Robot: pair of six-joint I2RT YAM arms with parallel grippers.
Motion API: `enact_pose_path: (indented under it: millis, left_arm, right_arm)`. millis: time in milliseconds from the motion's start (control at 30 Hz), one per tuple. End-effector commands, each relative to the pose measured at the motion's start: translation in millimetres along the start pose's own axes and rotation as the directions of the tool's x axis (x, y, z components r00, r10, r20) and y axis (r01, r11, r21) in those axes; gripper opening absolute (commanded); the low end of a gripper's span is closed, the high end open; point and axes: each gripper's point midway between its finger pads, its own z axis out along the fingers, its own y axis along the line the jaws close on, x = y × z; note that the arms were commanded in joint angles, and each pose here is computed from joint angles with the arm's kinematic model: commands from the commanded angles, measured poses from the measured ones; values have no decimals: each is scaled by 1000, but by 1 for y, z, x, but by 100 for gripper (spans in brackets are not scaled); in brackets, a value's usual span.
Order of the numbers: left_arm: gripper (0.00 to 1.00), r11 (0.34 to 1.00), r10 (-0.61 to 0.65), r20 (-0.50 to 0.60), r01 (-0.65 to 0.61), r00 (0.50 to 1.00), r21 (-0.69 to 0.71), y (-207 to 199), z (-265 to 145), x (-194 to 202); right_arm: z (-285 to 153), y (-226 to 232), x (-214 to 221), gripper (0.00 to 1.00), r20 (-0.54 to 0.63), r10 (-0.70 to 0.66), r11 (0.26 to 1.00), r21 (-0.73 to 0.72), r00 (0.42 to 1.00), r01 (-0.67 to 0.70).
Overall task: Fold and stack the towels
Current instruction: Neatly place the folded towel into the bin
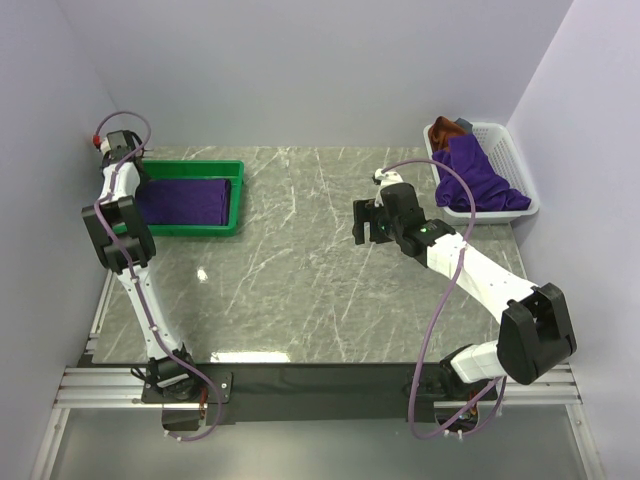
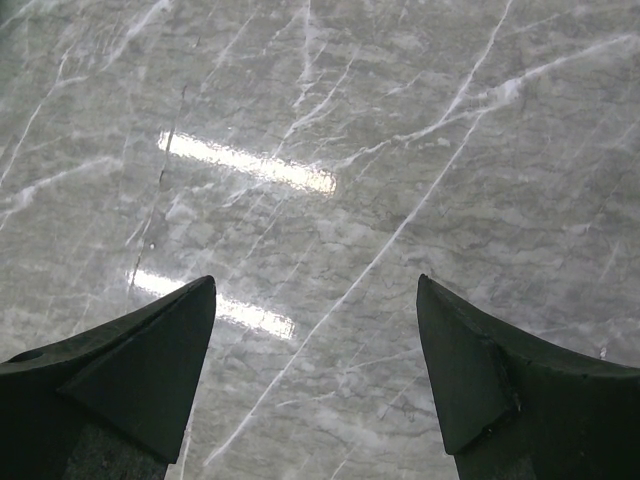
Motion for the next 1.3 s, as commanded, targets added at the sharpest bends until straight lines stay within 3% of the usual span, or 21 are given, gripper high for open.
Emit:
enact_pose_path:
  millis: [0,100,133,167,233,267,633,1100,1267]
  left_arm:
    - [19,998,54,92,-52,994,-21,-3,-17,-33]
    - [35,998,63,104,-61,993,-23,-10,-25,-37]
    - [49,998,56,110,-55,992,-15,-12,-30,-39]
    - [55,999,43,117,-43,992,4,-16,-39,-44]
    - [67,999,-10,134,5,991,36,-18,-57,-55]
    - [68,999,-19,121,14,992,39,-17,-59,-50]
    - [49,985,-129,-21,125,991,-120,25,-73,4]
    - [48,960,-191,-111,163,975,-226,57,-44,50]
    - [39,962,-193,-144,159,971,-222,55,-35,62]
  right_arm:
    - [0,5,-6,87,20,-10,1000,-20,1000,10]
    - [-1,5,-7,87,23,-8,1000,-19,1000,9]
    - [-2,6,-8,87,28,-9,1000,-20,1000,9]
    - [-2,5,-8,87,29,-6,1000,-21,1000,7]
    - [-3,7,-11,87,41,-3,1000,-29,999,4]
    - [-4,9,-11,87,44,-1,999,-35,999,3]
    - [-11,15,-6,87,65,20,997,-73,998,-15]
    - [-12,15,0,87,59,20,997,-79,998,-16]
    - [-12,15,-2,87,65,22,997,-81,998,-17]
